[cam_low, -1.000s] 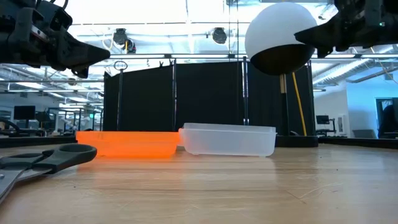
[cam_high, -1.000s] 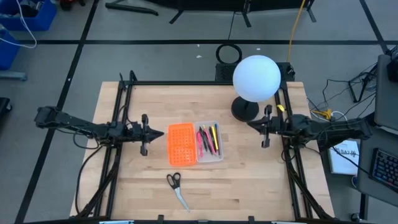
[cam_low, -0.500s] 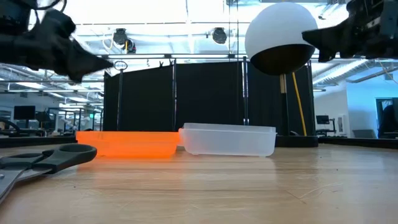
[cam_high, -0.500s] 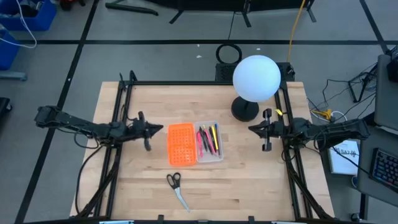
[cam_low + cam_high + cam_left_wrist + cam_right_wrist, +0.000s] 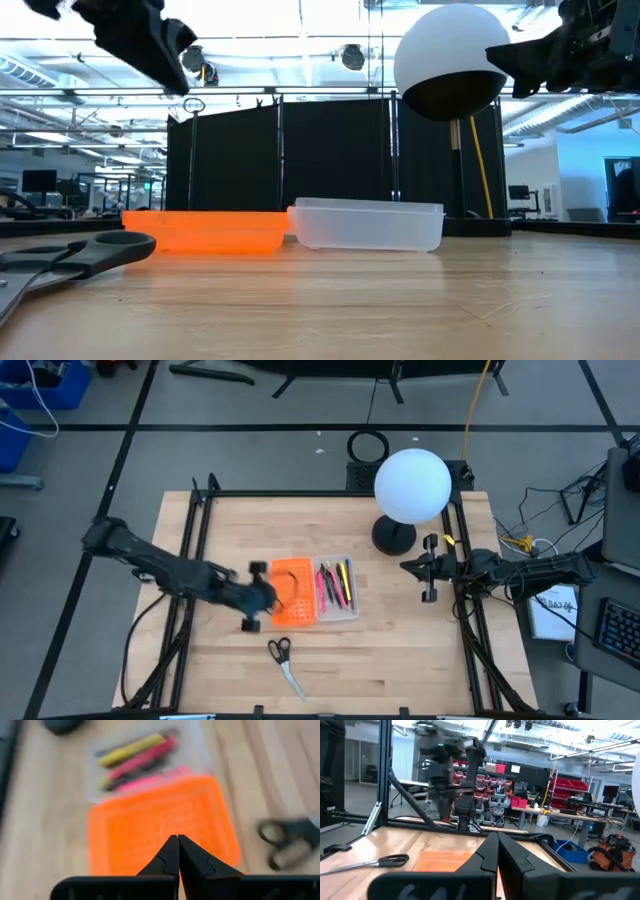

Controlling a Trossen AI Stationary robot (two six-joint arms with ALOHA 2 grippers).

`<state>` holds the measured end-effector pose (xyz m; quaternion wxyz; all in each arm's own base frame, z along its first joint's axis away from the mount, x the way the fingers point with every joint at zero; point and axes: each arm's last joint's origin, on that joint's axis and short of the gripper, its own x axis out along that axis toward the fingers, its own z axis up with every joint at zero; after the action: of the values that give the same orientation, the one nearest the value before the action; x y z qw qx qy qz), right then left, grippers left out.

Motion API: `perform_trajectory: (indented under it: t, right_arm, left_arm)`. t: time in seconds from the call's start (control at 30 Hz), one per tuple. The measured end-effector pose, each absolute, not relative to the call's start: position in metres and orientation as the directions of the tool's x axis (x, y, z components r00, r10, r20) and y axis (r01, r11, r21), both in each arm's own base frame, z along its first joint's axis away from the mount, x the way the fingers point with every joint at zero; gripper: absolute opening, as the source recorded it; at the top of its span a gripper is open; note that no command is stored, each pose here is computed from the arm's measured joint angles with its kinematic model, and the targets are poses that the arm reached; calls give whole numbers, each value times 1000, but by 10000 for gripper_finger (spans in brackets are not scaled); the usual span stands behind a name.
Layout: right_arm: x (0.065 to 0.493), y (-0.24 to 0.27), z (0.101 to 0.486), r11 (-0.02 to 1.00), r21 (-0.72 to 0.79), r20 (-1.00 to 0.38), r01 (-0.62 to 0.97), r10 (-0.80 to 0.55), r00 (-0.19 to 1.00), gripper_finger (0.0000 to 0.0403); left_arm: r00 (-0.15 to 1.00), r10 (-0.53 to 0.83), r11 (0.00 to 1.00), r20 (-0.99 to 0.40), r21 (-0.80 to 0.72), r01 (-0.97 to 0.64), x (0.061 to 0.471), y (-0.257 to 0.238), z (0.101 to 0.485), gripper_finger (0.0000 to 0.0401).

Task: Pick & place school supplies into a supply box
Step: Put the black scissors into the supply box

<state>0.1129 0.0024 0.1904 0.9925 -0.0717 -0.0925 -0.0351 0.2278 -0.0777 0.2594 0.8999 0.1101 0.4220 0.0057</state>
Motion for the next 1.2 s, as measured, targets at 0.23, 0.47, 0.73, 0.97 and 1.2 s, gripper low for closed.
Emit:
perform_trajectory:
  t: [0.23,0.47,0.73,0.97,1.2]
  right_arm:
    - [113,5,192,994,-106,209,-15,37,977,0]
    - [113,7,193,994,-17,217,-106,107,970,0]
    - [113,8,193,994,-25,217,-107,109,970,0]
    - [112,8,194,993,-62,231,-96,108,967,0]
    - [112,8,194,993,-77,232,-91,107,967,0]
  left_arm:
    - [527,92,873,-845,322,365,291,-150,249,47]
    - [497,92,563,-863,457,689,327,-211,231,109]
    - [369,213,529,-905,425,735,322,-222,208,157]
    - [271,189,575,-944,330,749,315,-216,199,178]
    - [188,175,595,-967,256,762,306,-211,178,176]
